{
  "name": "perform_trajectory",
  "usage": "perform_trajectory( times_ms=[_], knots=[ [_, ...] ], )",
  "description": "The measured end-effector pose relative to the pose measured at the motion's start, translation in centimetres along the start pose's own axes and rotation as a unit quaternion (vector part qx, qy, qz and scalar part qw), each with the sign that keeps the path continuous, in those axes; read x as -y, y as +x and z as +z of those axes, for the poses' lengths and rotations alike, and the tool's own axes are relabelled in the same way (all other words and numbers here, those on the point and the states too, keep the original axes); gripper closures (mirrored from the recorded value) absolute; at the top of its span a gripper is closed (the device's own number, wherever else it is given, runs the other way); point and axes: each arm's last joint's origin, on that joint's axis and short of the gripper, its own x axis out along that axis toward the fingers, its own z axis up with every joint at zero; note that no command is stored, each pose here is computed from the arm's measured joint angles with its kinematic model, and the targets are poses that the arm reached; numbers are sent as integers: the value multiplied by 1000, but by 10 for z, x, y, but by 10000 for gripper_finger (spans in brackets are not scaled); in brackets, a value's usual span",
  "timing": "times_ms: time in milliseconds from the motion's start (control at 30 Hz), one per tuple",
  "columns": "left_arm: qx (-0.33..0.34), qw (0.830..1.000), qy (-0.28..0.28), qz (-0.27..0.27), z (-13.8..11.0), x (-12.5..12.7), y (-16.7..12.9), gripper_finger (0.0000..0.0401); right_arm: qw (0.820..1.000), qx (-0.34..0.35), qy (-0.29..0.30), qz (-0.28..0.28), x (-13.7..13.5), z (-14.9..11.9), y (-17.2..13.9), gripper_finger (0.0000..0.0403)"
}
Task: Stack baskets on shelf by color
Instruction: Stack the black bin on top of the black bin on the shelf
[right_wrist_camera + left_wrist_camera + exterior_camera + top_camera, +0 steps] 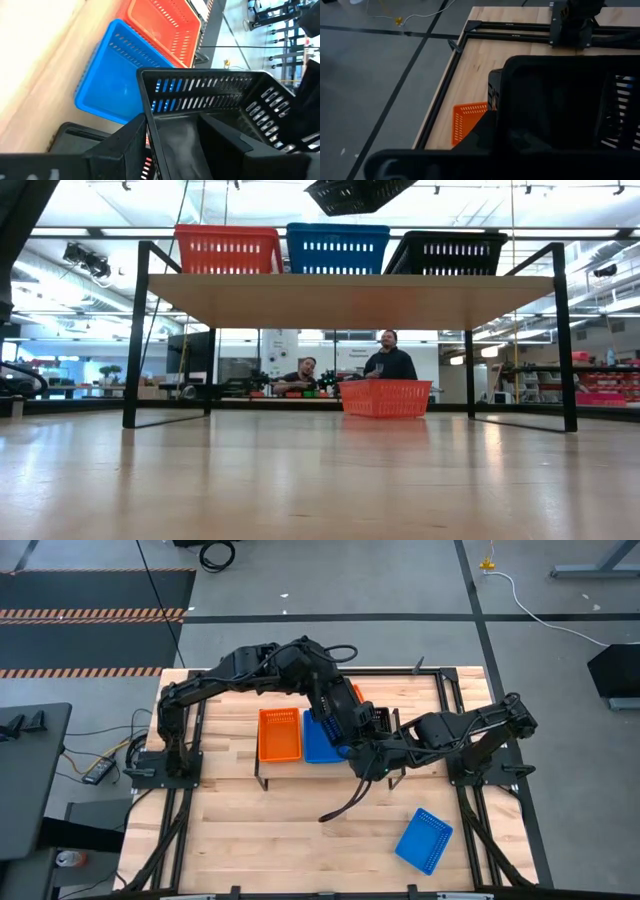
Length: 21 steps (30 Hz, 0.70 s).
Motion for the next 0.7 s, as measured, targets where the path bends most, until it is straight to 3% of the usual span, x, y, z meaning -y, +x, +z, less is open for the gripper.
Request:
perform_trajectory(
  times_ms=[700],
  knots=[
    [3,1000,18,-5,1,4,-1,392,997,-7,67,27,3,-4,6,220]
  ],
)
